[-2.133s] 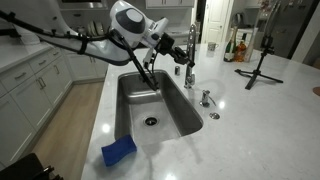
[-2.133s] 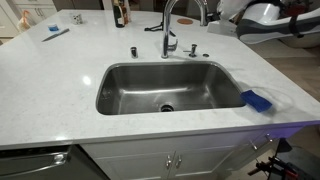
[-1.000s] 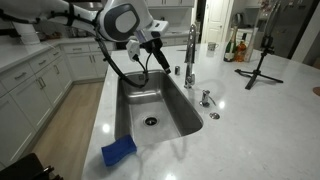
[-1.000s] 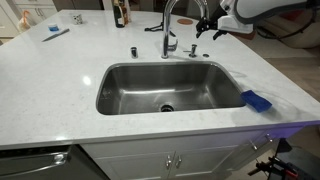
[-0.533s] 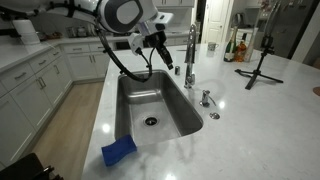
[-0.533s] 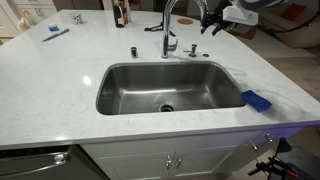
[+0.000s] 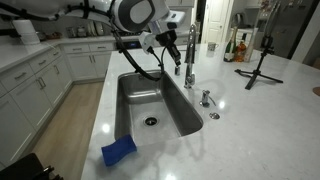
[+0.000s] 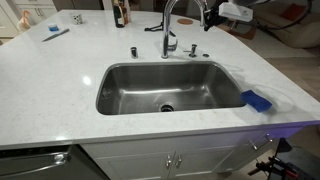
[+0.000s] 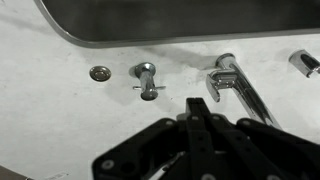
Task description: Move the faucet nozzle to the right
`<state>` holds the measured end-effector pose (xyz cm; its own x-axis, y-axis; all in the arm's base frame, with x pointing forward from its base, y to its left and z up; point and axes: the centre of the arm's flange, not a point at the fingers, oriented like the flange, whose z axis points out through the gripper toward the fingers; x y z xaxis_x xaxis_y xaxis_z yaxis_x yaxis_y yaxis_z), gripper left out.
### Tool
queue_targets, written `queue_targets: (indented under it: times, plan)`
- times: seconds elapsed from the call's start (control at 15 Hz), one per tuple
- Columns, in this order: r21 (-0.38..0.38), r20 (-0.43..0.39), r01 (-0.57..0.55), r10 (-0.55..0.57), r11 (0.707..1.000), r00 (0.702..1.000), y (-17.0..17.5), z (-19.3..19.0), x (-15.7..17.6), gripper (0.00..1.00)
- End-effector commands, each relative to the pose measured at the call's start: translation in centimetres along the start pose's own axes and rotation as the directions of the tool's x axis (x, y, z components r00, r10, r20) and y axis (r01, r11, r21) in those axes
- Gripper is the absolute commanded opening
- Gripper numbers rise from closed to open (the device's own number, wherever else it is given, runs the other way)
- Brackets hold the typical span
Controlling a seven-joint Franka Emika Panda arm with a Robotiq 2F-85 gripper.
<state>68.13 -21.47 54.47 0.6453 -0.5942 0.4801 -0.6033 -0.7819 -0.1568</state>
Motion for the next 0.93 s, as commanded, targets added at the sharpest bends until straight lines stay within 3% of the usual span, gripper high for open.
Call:
queue_targets:
  times: [0.0, 0.87]
  plan:
    - [0.024, -0.021, 0.006, -0.006, 1.0, 1.0, -1.0, 1.8, 2.8, 0.0]
    - [0.011, -0.094, -0.015, 0.016, 1.0, 0.995, -2.4, 2.6, 6.7, 0.0]
